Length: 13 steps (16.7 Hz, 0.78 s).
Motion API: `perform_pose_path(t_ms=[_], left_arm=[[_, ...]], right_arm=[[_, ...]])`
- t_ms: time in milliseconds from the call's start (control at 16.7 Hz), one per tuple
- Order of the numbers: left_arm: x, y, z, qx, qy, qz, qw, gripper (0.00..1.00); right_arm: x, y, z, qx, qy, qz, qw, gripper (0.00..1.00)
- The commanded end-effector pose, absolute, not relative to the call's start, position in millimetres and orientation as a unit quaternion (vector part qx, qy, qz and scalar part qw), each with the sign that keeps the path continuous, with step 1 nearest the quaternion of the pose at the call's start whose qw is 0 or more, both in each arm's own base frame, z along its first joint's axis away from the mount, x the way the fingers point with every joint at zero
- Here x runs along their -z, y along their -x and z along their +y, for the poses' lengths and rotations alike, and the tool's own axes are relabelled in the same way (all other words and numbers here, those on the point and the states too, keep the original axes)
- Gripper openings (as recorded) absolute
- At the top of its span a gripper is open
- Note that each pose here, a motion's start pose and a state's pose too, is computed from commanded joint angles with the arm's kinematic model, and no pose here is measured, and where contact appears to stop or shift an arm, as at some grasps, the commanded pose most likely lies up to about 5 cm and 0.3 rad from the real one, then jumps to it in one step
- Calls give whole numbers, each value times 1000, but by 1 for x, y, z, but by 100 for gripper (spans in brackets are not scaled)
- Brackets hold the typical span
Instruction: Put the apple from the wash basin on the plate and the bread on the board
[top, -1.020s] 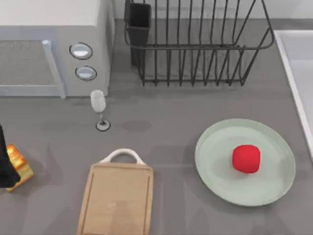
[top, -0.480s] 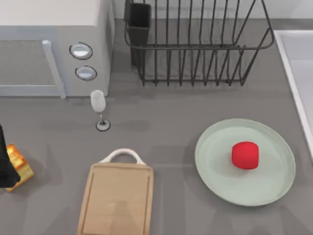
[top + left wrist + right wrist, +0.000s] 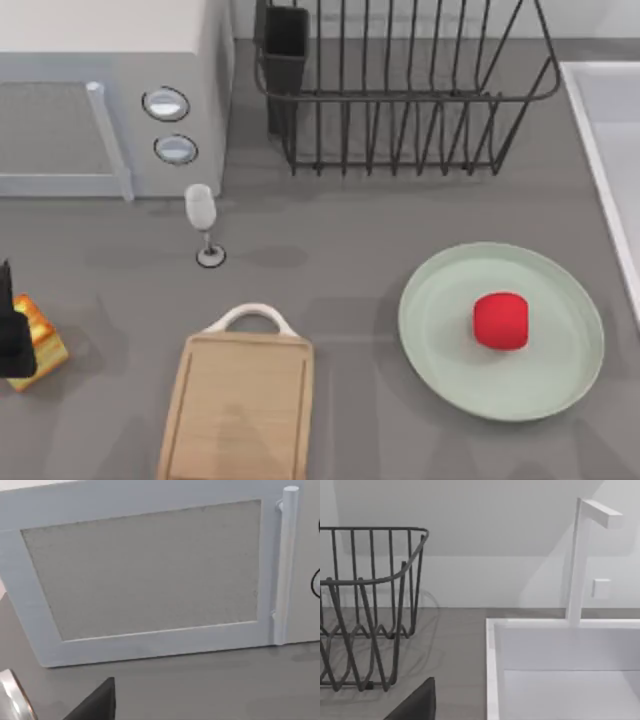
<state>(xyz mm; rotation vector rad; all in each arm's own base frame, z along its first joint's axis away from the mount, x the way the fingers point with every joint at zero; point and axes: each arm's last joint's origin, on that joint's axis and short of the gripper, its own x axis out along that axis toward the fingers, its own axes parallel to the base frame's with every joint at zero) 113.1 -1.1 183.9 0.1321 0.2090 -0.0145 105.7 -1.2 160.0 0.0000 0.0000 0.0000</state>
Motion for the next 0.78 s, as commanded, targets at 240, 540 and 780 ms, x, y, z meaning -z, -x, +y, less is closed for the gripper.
perform_pose_path(t_ms=[240, 540, 780], left_arm=[[-207, -138, -1, 38, -146, 252, 956, 100], [-219, -197, 1, 123, -237, 449, 853, 100], [-204, -247, 2, 208, -276, 567, 748, 100]], right_arm=[[-160, -106, -1, 0, 0, 0, 1000, 100], [-160, -106, -1, 0, 0, 0, 1000, 100], [-160, -106, -1, 0, 0, 0, 1000, 100]])
